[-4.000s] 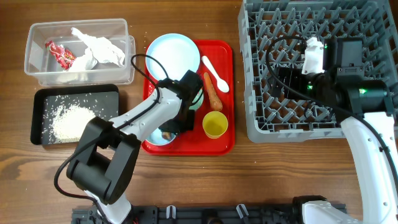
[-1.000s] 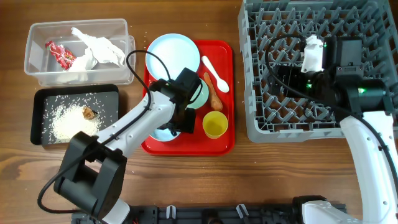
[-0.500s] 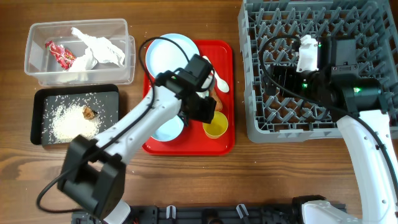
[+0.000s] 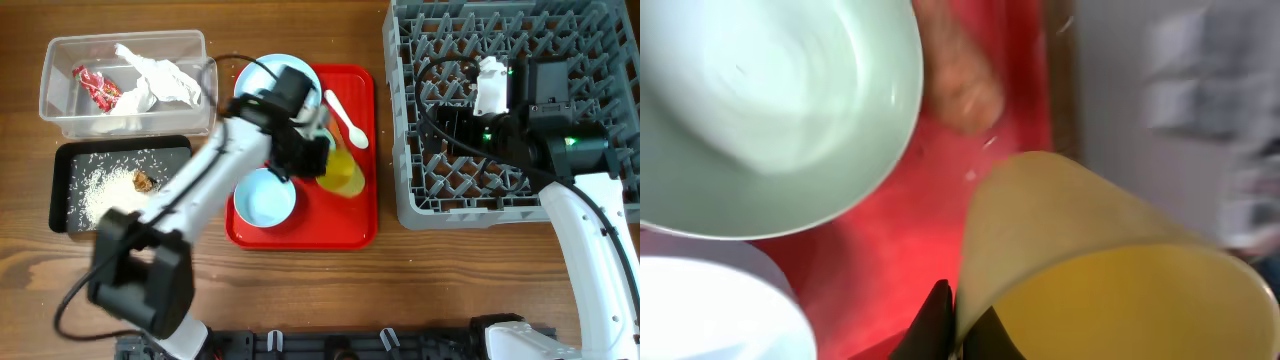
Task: Sort waste into correct bins and load items into the dishwasher rack
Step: 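Set the blue bowl on the red tray and grasp the yellow cup, then hand the yellow cup from the left gripper to the right gripper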
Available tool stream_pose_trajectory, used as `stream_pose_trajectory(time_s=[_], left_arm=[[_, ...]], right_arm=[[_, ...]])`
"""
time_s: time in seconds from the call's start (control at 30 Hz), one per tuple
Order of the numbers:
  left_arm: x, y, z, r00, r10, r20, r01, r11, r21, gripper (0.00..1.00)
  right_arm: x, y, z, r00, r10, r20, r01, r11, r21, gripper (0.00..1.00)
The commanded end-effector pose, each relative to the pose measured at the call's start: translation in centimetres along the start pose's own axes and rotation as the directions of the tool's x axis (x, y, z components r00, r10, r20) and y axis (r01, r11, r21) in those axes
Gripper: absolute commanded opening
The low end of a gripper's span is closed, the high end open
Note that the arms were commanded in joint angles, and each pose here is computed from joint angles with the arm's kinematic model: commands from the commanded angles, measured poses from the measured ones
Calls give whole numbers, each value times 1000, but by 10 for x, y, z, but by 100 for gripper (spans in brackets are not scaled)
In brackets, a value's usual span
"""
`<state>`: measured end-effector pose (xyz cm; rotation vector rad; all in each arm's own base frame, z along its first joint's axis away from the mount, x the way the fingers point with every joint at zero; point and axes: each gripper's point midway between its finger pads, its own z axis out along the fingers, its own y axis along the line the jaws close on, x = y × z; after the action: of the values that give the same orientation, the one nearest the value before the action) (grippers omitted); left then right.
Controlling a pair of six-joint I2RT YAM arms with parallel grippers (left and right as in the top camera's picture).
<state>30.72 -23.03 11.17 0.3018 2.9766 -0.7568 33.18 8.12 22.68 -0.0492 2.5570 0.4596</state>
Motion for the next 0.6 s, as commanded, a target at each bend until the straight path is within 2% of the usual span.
stream_pose_trajectory(time_s=[0.0, 0.03, 0.1, 0.17, 0.2, 0.23, 0.3, 0.33, 0.5, 0.57], left_arm=[[-15, -37, -70, 997, -20, 72, -10, 920, 391, 4], [-17, -42, -89, 996, -11, 86, -34, 859, 512, 4], [-24, -41, -116, 992, -20, 127, -66, 773, 630, 4], [-31, -39, -156, 978, -23, 208, -147, 633, 760, 4], [-31, -43, -176, 968, -7, 252, -207, 549, 810, 4], [-30, -45, -187, 960, 3, 281, -245, 498, 832, 4], [-32, -40, -190, 956, -7, 292, -250, 497, 831, 4], [-32, -40, -190, 956, -6, 292, -251, 497, 831, 4], [-30, -46, -188, 959, 8, 283, -250, 491, 834, 4], [-28, -50, -186, 960, 17, 278, -251, 488, 836, 4]], right_arm=[[-8, 17, -1, 1000, -2, 17, 4, 995, -95, 99], [-11, 34, -4, 998, -51, 35, 57, 979, -194, 100], [-19, 64, -13, 987, -128, 96, 155, 920, -359, 99], [-30, 105, -36, 960, -185, 211, 274, 779, -564, 100], [-35, 112, -42, 950, -194, 245, 305, 746, -592, 100], [-36, 119, -48, 941, -203, 269, 331, 711, -620, 100], [-37, 141, -67, 913, -227, 338, 405, 590, -699, 100], [-37, 145, -73, 904, -233, 358, 426, 556, -714, 100], [-31, 174, -62, 881, -285, 378, 472, 463, -750, 100], [-31, 188, -42, 898, -282, 338, 434, 438, -787, 100]])
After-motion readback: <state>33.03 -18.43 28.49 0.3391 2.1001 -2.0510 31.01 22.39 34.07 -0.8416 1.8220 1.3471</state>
